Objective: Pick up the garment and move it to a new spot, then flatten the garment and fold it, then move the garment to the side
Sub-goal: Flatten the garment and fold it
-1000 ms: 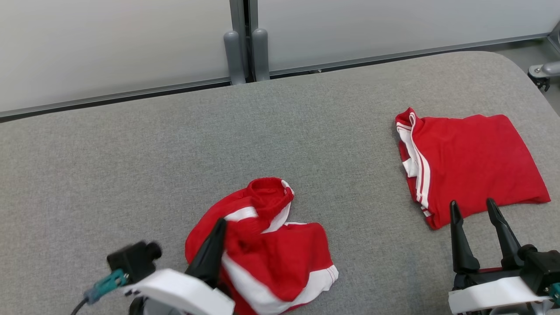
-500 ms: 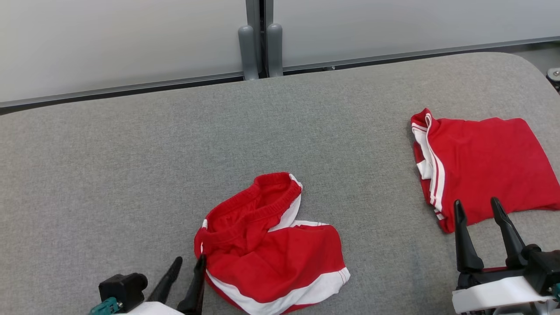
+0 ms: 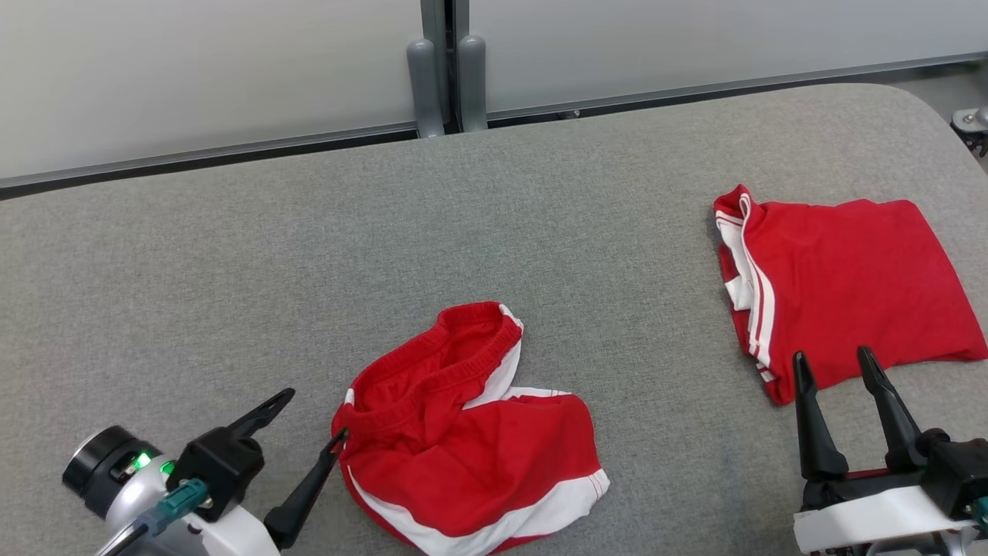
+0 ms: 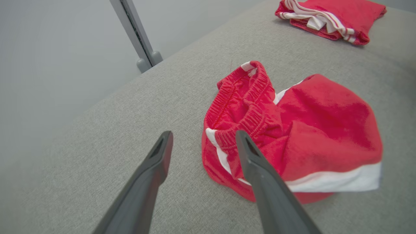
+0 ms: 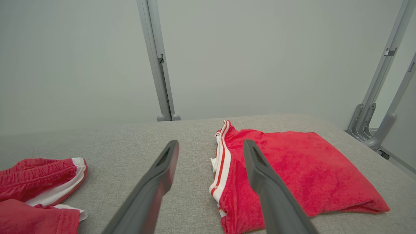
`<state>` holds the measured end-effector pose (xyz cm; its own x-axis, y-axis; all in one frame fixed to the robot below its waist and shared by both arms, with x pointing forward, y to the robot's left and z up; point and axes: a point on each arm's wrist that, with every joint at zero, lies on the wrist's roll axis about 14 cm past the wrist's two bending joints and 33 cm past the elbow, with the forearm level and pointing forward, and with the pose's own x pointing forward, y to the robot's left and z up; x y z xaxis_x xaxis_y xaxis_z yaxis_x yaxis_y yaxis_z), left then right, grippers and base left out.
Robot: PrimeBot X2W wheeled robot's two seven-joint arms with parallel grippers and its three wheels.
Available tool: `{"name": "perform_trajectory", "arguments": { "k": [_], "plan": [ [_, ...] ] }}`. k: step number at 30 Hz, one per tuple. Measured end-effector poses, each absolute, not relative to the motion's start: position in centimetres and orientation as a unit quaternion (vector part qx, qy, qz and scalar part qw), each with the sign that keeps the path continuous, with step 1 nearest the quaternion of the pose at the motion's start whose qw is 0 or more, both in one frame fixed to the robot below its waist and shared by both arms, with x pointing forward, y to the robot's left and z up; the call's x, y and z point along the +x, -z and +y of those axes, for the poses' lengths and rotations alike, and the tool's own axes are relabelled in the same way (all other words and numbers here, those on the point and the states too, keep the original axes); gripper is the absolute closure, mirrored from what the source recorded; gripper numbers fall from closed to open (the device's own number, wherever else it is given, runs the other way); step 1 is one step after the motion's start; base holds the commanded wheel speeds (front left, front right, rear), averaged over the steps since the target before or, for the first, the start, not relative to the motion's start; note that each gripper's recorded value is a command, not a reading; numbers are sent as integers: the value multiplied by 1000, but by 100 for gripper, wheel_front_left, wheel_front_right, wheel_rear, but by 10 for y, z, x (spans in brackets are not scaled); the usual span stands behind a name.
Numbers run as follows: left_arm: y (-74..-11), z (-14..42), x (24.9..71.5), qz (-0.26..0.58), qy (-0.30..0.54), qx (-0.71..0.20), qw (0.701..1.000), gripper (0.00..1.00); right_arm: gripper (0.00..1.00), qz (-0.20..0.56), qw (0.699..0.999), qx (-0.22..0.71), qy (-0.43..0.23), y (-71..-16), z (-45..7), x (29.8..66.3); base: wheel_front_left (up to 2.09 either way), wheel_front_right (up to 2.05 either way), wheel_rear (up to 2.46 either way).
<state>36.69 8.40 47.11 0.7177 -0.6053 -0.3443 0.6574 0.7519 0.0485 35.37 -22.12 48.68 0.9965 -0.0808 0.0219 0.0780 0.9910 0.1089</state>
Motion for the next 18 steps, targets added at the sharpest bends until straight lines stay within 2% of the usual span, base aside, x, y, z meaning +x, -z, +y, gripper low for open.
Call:
{"name": "perform_trajectory", "arguments": {
  "k": [6,12,13,17,18],
  "plan": [
    [-466,53,374,153,409,109,893,0,0,-9,997,56,50,-484,-227,351,0,0,0],
    [-431,47,366,226,439,138,859,0,0,-9,996,57,62,-485,-234,348,0,0,0],
    [-425,47,363,238,444,142,852,5,0,-9,996,57,63,-485,-235,347,0,0,0],
    [-413,46,352,270,455,139,837,100,0,-8,996,58,65,-484,-236,346,0,0,0],
    [-412,45,350,274,458,134,835,100,0,-9,996,58,65,-484,-236,346,0,0,0]
  ]
}}
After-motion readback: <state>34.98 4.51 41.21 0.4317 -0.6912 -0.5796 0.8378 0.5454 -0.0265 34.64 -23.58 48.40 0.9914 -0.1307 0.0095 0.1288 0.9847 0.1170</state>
